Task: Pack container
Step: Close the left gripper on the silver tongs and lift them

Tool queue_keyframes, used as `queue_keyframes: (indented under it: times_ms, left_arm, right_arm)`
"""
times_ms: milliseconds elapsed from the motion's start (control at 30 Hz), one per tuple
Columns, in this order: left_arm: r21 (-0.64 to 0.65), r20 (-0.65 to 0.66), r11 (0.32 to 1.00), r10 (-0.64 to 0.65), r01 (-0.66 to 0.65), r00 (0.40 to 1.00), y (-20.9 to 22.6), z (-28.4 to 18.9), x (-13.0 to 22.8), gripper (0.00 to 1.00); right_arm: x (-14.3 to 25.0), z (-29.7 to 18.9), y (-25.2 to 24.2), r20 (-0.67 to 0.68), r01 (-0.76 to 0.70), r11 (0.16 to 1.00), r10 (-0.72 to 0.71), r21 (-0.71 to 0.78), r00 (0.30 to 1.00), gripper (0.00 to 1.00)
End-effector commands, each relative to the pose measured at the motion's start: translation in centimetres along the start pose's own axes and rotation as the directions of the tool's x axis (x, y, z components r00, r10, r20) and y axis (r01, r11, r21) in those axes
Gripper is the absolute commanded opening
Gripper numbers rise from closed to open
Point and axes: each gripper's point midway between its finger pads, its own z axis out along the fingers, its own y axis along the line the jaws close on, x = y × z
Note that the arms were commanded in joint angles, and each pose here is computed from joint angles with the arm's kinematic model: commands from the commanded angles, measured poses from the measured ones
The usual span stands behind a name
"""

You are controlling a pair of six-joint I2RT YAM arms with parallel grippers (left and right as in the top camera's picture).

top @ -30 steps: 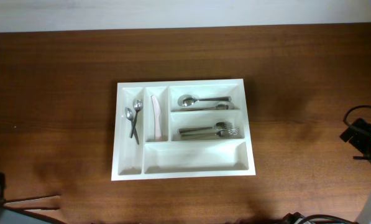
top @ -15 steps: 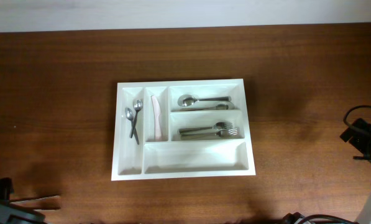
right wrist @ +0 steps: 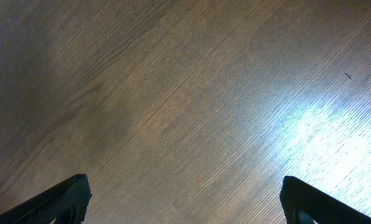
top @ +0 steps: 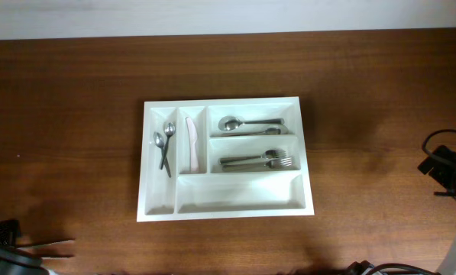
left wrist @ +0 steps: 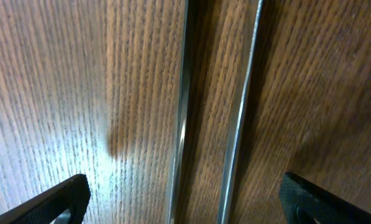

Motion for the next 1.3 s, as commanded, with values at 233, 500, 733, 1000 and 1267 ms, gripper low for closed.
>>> queue_keyframes:
  times_ms: [233, 500, 733, 1000, 1267]
  left_arm:
    - [0.011, 0.034, 0.998, 0.068, -0.068, 0.997, -0.3, 0.6, -1.0, 0.99]
    - [0.11, 0.033, 0.985, 0.128, -0.131, 0.991, -1.9, 1.3, -0.5, 0.99]
    - [0.104, 0.015, 0.988, 0.117, -0.118, 0.993, -1.6, 1.8, 0.2, 0.99]
    - [0.103, 0.014, 0.988, 0.114, -0.115, 0.993, -1.6, 1.9, 0.2, 0.99]
    - [0.094, -0.014, 0.992, 0.09, -0.089, 0.996, -1.3, 1.9, 0.8, 0.99]
  right_arm:
    - [-0.1, 0.1, 0.0, 0.0, -0.014, 1.0, 0.014, -0.004, 1.0, 0.99]
    - [-0.1, 0.1, 0.0, 0.0, -0.014, 1.0, 0.014, -0.004, 1.0, 0.99]
    - [-0.1, 0.1, 0.0, 0.0, -0.014, 1.0, 0.014, -0.004, 1.0, 0.99]
    - [-0.1, 0.1, 0.0, 0.0, -0.014, 1.0, 0.014, -0.004, 1.0, 0.99]
    - [-0.1, 0.1, 0.0, 0.0, -0.014, 1.0, 0.014, -0.004, 1.0, 0.99]
